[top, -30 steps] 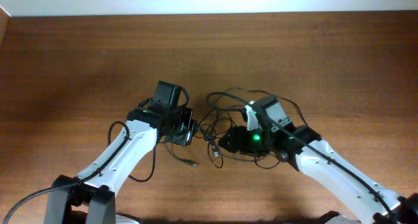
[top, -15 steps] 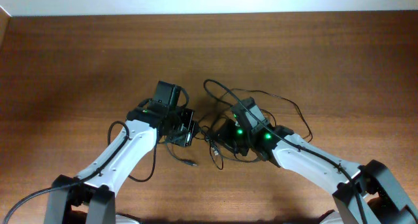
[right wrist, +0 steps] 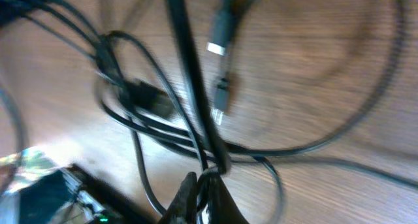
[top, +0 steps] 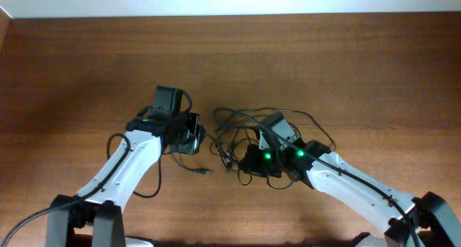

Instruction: Untangle cables

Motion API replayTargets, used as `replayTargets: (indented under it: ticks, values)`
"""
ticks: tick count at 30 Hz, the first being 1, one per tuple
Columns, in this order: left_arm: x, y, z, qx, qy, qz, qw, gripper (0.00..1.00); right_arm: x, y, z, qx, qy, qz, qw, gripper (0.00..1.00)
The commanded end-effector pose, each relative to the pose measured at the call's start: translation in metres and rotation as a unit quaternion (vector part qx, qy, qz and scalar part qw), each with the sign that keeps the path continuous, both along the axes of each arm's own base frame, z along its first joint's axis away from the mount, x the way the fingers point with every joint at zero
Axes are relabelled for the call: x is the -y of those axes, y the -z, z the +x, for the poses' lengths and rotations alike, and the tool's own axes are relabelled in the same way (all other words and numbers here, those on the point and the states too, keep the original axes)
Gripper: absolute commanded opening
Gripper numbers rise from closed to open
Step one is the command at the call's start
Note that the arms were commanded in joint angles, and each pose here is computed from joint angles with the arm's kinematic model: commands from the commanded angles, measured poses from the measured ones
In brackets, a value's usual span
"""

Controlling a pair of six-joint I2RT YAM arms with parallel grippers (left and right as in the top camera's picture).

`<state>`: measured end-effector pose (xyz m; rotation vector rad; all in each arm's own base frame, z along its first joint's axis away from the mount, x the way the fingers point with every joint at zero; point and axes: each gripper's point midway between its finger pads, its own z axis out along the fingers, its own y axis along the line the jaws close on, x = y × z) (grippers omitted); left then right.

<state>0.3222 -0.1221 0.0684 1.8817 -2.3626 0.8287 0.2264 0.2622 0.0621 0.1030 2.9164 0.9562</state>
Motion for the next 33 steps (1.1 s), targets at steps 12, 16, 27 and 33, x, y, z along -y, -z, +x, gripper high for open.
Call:
replayTargets:
  ticks: [12,16,27,33]
  values:
    - [0.031,-0.064,0.023,0.14,0.146,-0.195,0.96,0.0,0.103,0.038,0.019,0.024,0.157,-0.238,0.958,0.04]
    - [-0.002,-0.074,0.046,0.26,0.198,-0.132,0.936,0.0,0.148,0.04,0.032,0.003,0.2,-0.263,0.944,0.04]
    - [-0.039,-0.066,0.049,0.337,0.275,-0.036,0.9,0.0,0.089,0.018,0.045,0.024,0.053,-0.067,0.996,0.48]
    - [-0.032,-0.044,0.03,0.206,0.188,-0.079,0.957,0.0,0.047,0.002,0.062,0.11,-0.002,-0.017,0.994,0.82]
